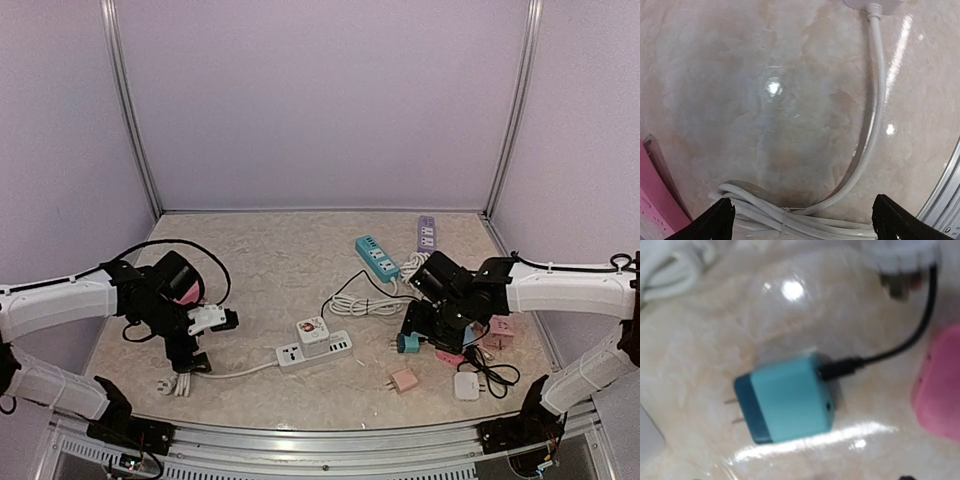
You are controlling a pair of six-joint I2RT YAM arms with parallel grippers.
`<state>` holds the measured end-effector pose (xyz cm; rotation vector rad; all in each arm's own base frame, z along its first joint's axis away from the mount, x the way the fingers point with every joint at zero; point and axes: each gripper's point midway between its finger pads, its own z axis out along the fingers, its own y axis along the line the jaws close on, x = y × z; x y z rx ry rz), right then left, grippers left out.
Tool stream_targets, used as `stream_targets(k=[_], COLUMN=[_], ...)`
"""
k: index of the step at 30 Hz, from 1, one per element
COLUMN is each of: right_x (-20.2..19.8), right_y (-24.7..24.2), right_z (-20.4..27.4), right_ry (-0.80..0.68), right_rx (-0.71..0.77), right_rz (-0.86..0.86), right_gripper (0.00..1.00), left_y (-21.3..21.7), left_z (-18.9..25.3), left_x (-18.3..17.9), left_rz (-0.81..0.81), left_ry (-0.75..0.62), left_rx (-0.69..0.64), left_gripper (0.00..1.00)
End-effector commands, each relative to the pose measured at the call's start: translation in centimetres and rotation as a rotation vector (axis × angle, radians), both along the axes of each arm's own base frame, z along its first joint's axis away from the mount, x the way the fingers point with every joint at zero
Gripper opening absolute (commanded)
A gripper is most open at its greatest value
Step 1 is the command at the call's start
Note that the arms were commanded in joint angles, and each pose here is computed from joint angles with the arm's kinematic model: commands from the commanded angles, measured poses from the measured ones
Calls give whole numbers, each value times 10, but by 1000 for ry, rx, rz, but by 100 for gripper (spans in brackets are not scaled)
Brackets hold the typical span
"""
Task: Insert the plug
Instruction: Adjust the socket at the center of the board.
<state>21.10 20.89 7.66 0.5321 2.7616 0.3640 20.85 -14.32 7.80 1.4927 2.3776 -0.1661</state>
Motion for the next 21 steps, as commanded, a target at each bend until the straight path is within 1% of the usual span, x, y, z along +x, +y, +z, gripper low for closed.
stream_targets(k=[1, 4, 8, 13, 18, 21], right_x=[13, 23, 37, 44, 46, 45], right_y=[-8, -12, -8, -1, -1, -1], right_z=[5, 3, -1, -7, -11, -10], right_ry=[-24, -32, -41, -31, -19, -19], right_rx=[-98, -129, -97, -104, -130, -132], right_rz=[47, 48, 44, 77, 96, 104], right_gripper=[83, 83, 82, 82, 80, 79], left_y=[-10, -18, -22, -29, -26, -18], left_z=[-24, -34, -48, -50, -60, -64], left_x=[-32, -33, -28, -12, -7, 5], left_rz=[-226, -263, -301, -283, -273, -238], left_ry=[-23, -47, -96, -167, -167, -188], left_rx=[108, 135, 181, 175, 196, 217], left_gripper=[94, 94, 94, 91, 87, 85])
